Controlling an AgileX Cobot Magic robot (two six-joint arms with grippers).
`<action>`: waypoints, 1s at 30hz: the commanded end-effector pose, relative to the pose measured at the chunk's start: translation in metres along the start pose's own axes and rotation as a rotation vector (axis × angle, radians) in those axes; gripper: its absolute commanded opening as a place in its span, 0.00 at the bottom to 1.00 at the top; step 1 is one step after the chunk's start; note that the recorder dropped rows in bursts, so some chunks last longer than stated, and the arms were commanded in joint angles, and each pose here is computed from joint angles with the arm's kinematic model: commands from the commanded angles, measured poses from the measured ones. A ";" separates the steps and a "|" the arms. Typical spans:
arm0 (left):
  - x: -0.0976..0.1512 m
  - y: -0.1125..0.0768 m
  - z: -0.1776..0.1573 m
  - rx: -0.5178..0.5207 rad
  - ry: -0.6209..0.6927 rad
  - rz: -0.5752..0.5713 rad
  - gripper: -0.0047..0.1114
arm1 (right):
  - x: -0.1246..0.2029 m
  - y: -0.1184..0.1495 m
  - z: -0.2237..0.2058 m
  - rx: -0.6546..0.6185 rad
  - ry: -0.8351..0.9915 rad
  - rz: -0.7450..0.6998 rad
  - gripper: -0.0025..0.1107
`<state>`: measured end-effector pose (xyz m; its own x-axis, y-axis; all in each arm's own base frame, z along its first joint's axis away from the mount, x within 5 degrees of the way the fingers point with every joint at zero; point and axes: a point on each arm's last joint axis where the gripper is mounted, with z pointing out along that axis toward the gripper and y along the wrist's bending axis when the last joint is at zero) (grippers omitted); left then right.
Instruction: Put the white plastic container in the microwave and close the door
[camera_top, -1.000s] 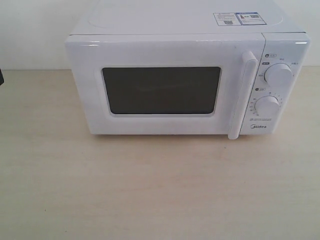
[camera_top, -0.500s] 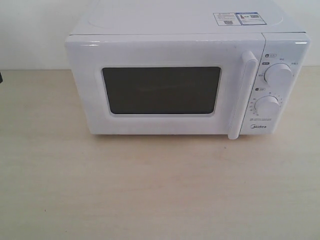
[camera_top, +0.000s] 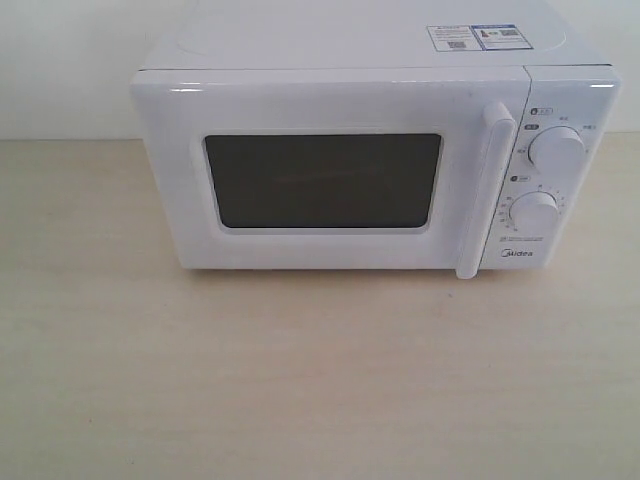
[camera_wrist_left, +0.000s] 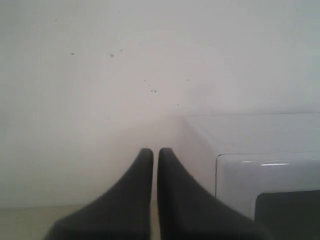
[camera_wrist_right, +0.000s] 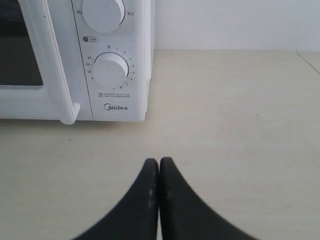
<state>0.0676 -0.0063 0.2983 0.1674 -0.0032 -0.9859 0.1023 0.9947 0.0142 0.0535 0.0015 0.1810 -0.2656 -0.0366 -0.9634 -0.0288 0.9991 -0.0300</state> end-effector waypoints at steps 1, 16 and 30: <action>0.024 0.001 -0.012 -0.039 0.017 -0.029 0.08 | -0.001 0.000 0.000 0.003 -0.009 -0.007 0.02; 0.030 -0.002 -0.017 -0.009 0.005 -0.749 0.08 | -0.001 0.000 0.000 0.003 -0.009 -0.007 0.02; 0.085 -0.001 -0.026 -0.019 0.118 -0.008 0.08 | -0.001 0.000 0.000 0.003 -0.009 -0.007 0.02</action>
<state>0.0551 -0.0050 0.2195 0.0826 -0.0230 -0.9963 0.0834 0.9964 -0.0161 0.0535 0.0015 0.1809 -0.2672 -0.0347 -0.9630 -0.0284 0.9992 -0.0281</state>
